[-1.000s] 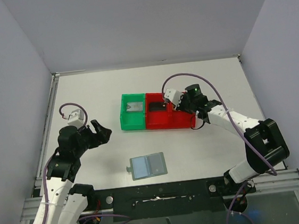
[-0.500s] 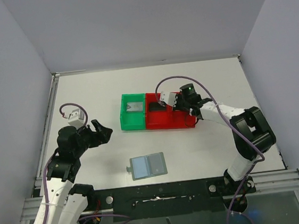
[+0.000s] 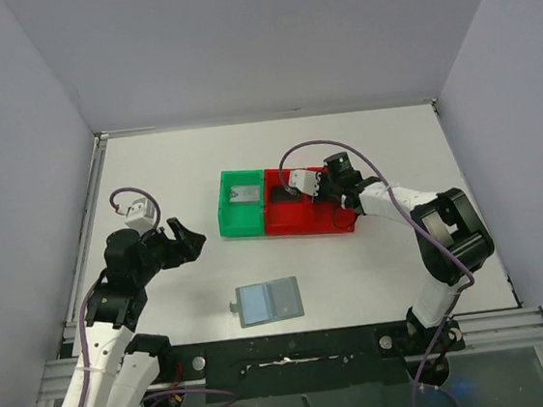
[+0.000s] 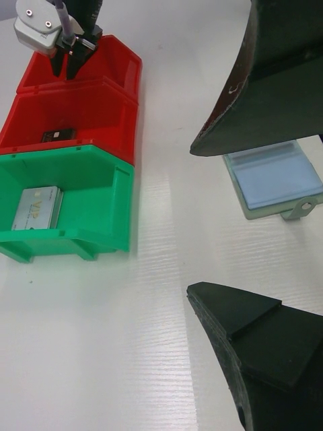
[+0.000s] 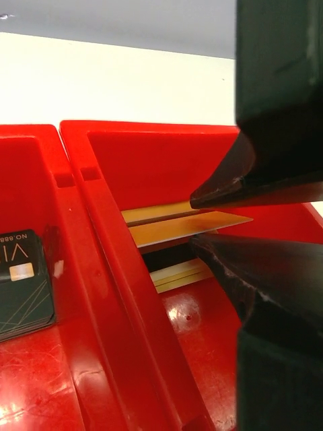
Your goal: Take the credit cards out of the card holder
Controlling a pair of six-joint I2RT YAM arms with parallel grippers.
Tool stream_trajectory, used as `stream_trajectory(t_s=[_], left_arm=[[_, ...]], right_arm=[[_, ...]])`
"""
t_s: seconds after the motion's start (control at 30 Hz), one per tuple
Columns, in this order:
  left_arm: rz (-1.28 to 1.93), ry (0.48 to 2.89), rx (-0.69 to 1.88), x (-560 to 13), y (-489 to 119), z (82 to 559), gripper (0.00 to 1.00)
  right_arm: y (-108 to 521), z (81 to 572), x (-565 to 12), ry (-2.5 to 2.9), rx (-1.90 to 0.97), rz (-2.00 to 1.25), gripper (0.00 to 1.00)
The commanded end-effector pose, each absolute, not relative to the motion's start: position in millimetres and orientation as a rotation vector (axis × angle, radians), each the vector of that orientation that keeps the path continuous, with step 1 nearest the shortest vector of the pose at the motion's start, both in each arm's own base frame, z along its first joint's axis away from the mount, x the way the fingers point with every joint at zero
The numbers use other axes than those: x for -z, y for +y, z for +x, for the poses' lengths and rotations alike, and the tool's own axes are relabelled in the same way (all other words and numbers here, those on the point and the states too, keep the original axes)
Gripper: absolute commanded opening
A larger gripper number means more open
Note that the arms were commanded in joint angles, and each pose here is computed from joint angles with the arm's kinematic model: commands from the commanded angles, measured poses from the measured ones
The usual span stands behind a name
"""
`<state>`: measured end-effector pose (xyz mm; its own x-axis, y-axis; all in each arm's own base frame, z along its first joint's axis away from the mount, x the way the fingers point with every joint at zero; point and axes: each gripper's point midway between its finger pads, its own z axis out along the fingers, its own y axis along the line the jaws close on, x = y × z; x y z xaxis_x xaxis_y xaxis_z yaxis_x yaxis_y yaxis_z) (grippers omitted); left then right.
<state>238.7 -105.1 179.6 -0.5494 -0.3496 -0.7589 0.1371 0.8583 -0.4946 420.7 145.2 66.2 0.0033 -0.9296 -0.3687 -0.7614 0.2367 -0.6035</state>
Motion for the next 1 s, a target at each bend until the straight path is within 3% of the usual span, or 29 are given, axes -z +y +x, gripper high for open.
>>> stream_trajectory(t_s=[0.0, 0.27, 0.73, 0.97], left_arm=[[-0.101, 1.993, 0.651, -196, -108, 246, 0.75], [-0.091, 2.001, 0.660, -194, -110, 246, 0.75], [-0.078, 2.000, 0.674, -194, -113, 245, 0.75], [-0.070, 1.996, 0.682, -196, -114, 245, 0.75]], right_arm=[[143, 432, -86, 1.755, 0.330, -1.535, 0.25], [141, 431, -78, 1.789, 0.324, -1.530, 0.35], [141, 436, -77, 1.812, 0.301, -1.490, 0.38], [143, 439, -113, 1.764, 0.292, -1.383, 0.42]])
